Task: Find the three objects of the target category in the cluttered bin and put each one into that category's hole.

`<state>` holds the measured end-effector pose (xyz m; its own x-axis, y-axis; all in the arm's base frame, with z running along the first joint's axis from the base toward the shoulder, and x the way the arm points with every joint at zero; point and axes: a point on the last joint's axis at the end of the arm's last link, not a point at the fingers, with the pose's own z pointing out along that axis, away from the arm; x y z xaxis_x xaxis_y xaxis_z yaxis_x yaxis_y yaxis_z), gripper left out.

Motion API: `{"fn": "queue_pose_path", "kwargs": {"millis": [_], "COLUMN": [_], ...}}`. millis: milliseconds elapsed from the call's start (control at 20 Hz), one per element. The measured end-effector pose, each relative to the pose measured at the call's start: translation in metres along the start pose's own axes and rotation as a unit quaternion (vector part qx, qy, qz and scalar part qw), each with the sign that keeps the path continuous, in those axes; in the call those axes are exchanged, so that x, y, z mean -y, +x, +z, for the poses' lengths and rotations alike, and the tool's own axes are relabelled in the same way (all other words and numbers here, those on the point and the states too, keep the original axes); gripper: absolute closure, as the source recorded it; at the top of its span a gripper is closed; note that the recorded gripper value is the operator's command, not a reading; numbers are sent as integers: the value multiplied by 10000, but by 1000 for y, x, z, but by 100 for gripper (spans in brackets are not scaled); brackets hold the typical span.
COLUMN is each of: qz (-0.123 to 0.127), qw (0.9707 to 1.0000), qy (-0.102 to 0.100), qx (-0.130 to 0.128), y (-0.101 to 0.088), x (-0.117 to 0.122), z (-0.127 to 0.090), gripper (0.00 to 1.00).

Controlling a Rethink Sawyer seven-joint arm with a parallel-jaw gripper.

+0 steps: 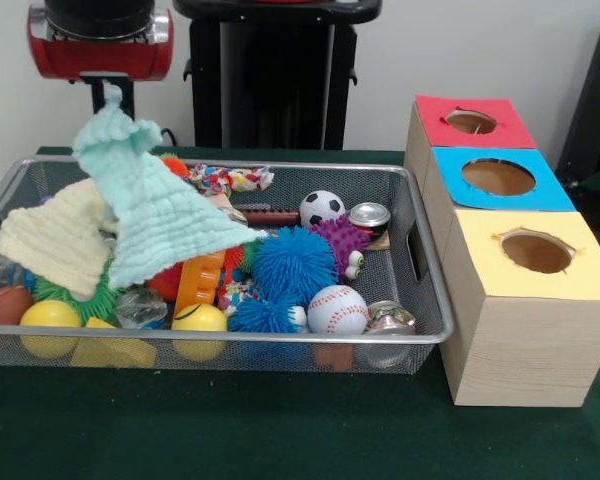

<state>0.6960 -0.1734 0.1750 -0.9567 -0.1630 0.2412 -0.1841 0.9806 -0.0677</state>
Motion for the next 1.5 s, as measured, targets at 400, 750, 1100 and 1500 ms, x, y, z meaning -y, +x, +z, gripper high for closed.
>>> {"fn": "queue_pose_path", "kwargs": {"millis": [400,750,1100,1500], "qz": [-130,-312,-642,-868], "qw": [9992,9955,9882,9832], "qy": [337,602,663,315], "qx": [150,660,1223,1575], "y": [17,27,33,29], "x": [35,41,23,-17], "z": [3,36,81,141], "gripper": [100,100,100,100]}}
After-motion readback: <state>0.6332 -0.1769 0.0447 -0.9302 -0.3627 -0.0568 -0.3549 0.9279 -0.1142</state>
